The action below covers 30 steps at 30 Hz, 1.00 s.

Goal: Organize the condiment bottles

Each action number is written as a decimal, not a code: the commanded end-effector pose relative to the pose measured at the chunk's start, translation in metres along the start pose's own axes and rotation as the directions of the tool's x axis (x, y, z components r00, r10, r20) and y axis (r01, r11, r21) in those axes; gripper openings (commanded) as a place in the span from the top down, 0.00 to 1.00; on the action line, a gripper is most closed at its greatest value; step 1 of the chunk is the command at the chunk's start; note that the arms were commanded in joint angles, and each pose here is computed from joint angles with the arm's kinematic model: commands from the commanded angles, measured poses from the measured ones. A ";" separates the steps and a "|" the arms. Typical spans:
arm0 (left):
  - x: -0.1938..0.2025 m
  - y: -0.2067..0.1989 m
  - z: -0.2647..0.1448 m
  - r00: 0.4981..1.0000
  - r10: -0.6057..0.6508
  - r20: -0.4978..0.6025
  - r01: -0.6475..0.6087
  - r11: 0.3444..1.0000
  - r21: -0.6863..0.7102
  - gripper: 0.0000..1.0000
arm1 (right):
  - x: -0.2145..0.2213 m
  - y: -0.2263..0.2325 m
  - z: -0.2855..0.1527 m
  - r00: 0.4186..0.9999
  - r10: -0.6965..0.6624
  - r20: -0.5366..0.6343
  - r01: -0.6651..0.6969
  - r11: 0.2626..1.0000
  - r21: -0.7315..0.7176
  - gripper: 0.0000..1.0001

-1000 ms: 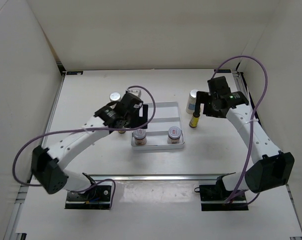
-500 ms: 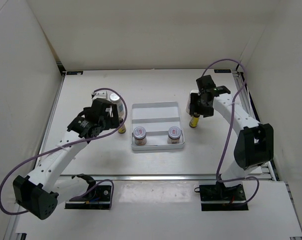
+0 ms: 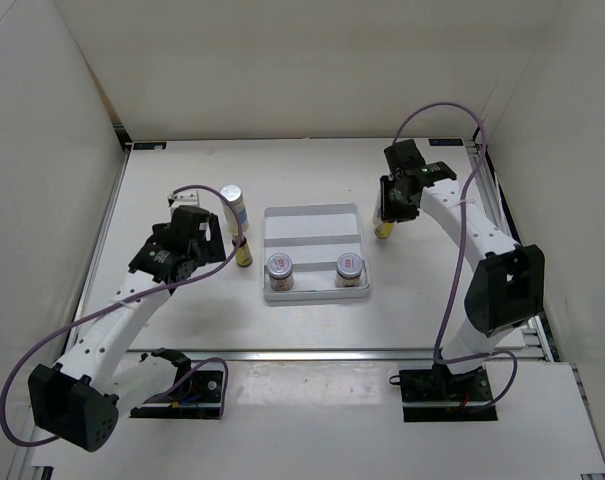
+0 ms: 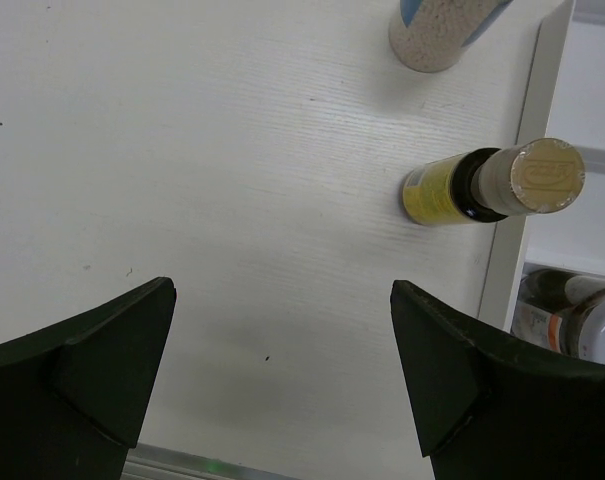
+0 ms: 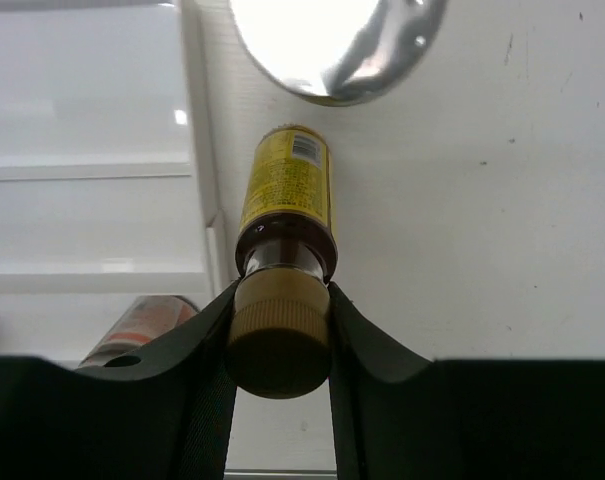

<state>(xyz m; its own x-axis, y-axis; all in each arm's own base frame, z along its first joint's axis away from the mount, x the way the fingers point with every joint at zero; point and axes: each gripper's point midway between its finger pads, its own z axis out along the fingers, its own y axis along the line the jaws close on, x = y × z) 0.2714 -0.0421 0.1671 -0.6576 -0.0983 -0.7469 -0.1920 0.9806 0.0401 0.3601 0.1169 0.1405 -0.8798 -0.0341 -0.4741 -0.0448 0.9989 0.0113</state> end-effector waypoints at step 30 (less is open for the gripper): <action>-0.004 -0.013 0.002 1.000 -0.016 0.001 0.016 0.998 0.062 0.00 | 0.019 0.088 0.001 0.987 -0.147 -0.070 0.140 0.986 -0.094 0.92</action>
<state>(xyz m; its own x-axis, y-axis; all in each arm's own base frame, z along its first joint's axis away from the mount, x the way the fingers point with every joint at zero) 0.2750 -0.0454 0.1636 -0.6650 -0.0959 -0.7407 -0.1814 0.9828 0.0356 0.3340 0.2058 0.1275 -0.8955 -0.2002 -0.3976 -0.2372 0.9704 0.0458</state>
